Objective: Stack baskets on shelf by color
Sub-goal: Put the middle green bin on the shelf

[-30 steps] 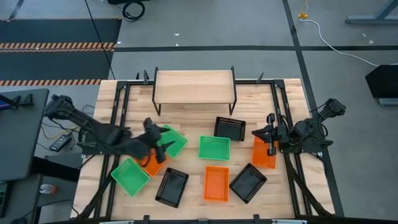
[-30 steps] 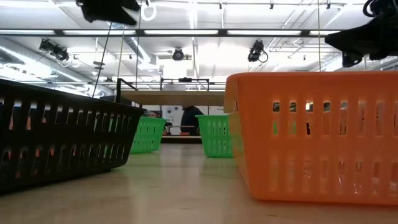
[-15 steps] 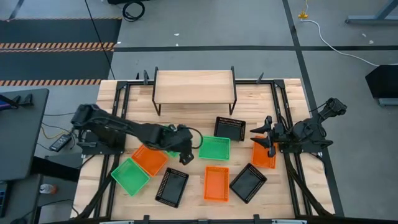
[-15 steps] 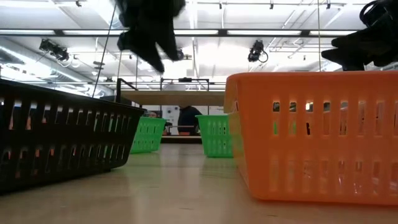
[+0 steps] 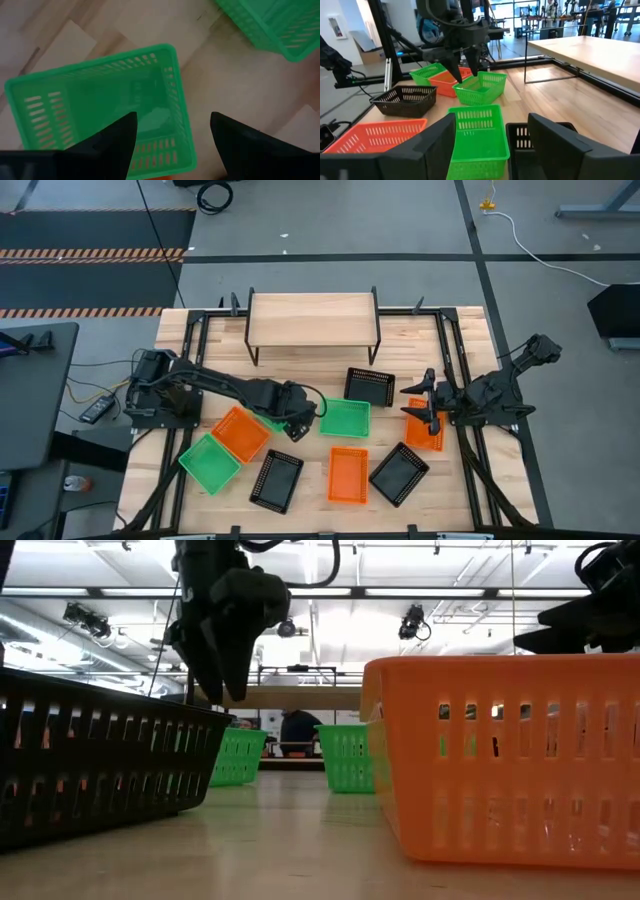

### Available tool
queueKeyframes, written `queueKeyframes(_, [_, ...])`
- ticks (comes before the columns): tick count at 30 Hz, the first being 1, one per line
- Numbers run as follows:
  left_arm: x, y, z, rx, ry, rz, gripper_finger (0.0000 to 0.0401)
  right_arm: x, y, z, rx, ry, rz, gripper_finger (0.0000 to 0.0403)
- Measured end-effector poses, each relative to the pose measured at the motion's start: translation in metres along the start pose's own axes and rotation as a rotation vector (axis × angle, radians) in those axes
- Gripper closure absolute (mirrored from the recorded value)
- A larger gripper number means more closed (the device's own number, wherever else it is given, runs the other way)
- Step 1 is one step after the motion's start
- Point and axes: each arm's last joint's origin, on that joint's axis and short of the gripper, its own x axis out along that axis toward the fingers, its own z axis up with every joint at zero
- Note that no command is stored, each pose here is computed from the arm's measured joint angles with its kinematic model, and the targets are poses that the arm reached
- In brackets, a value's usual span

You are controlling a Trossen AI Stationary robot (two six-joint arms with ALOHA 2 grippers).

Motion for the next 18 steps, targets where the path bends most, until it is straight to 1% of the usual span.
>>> queueKeyframes(4, [0.001,-0.003,-0.003,-0.03,-0.002,-0.001,0.0142,0.0,0.0,0.0,-0.003,0.004,-0.001,0.0146])
queueKeyframes(8, [0.009,-0.012,-0.009,-0.025,0.004,0.007,0.0142,0.0,0.0,0.0,-0.017,0.004,-0.001,0.0146])
queueKeyframes(15, [0.047,-0.021,-0.013,-0.008,0.07,0.098,0.0143,0.0,0.0,0.0,-0.026,0.005,-0.001,0.0146])
queueKeyframes(18, [0.058,-0.021,-0.013,0.017,0.089,0.125,0.0145,0.0,0.0,0.0,-0.027,0.005,-0.002,0.0146])
